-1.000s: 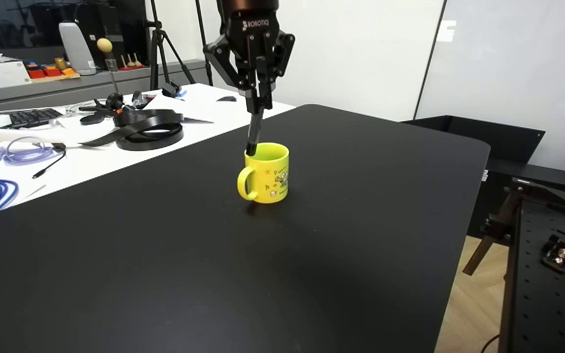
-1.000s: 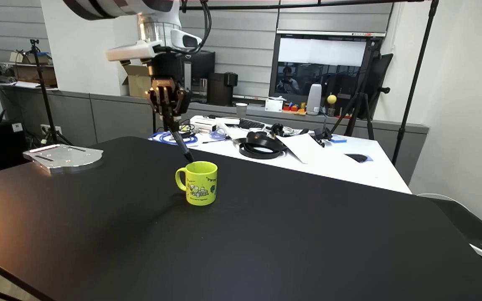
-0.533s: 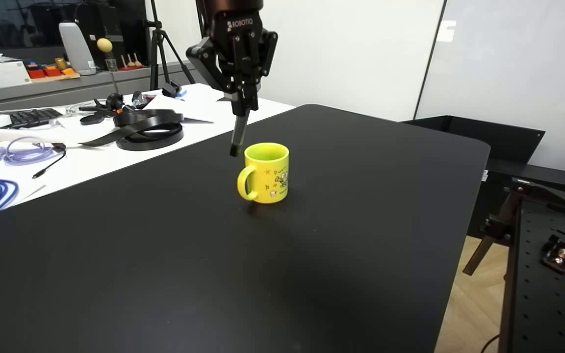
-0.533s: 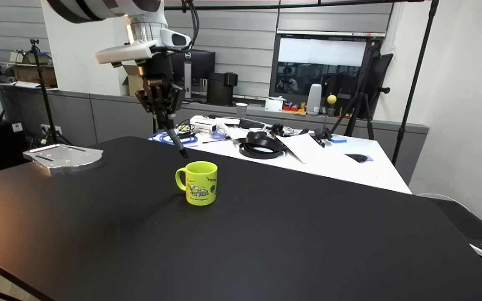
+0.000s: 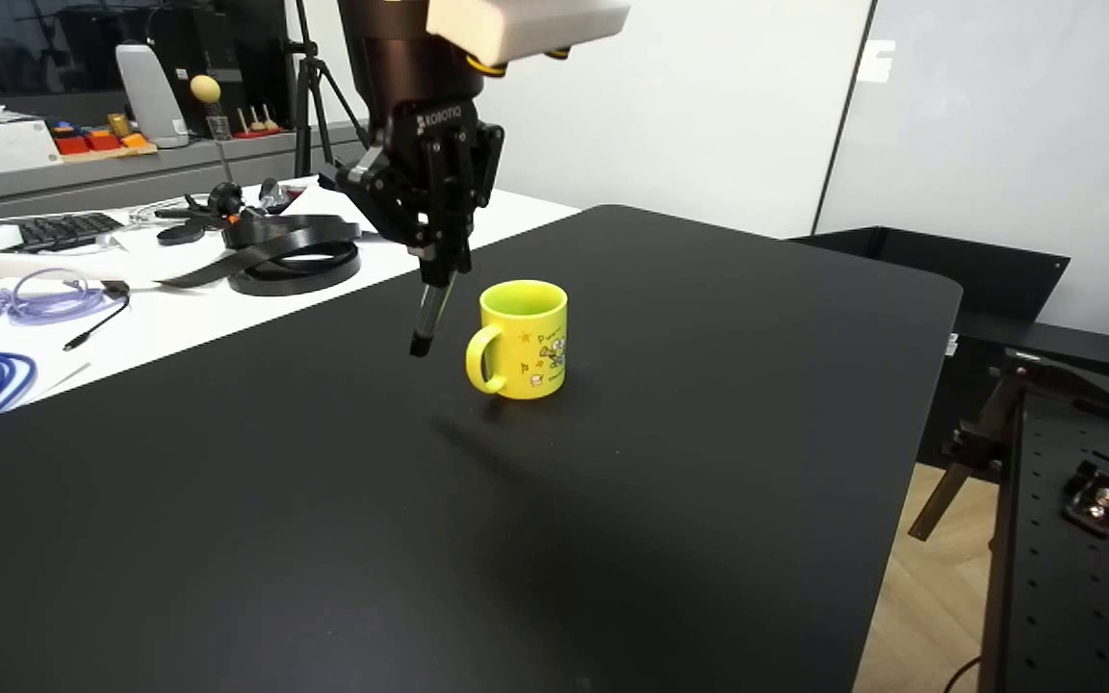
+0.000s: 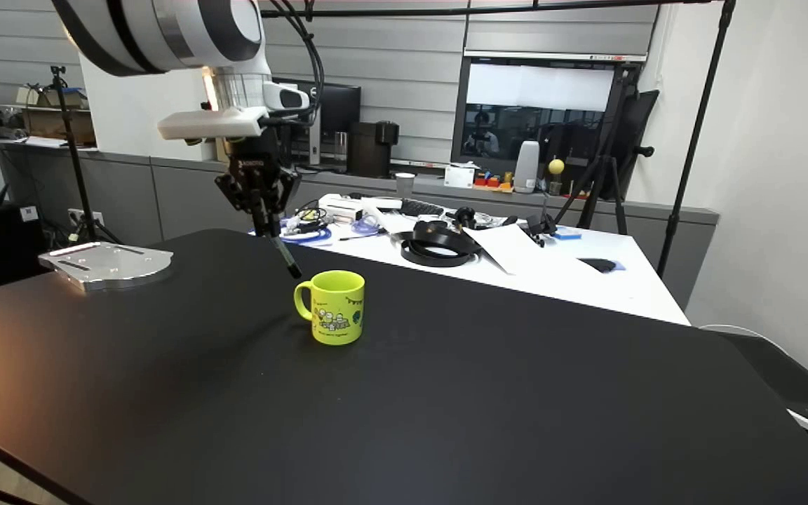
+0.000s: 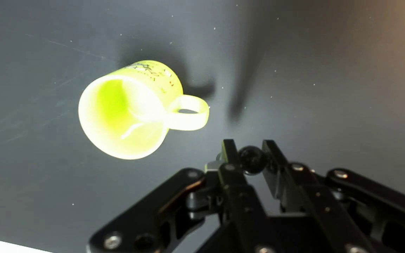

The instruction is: Put the marker inside the mug cup,take it out and put it back

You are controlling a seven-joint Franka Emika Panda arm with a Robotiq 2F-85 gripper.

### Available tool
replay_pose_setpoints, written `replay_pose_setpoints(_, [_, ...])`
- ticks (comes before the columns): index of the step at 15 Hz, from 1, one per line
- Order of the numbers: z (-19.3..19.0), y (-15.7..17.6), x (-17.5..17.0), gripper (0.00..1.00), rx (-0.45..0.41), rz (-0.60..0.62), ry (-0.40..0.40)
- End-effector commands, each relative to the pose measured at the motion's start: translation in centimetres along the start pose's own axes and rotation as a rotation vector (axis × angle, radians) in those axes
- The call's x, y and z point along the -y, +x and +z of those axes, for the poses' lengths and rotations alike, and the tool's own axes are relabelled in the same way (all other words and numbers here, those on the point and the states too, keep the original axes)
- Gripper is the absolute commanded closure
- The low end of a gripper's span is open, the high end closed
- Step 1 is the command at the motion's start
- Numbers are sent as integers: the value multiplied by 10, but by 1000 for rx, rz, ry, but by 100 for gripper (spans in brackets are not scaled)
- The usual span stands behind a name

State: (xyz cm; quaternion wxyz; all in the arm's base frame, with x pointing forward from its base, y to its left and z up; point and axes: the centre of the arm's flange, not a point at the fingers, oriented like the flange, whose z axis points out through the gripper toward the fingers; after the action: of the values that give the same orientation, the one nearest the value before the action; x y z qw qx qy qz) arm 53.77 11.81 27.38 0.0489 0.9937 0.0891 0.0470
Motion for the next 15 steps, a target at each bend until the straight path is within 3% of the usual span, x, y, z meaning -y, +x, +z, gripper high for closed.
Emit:
replay_pose_setpoints(1, [19,-1,4,94,22,-39,19])
replay_pose_setpoints(9, [49,-19,14,94,87,-109,36])
replay_pose_setpoints(15, [62,-18,11,94,-2,-105,5])
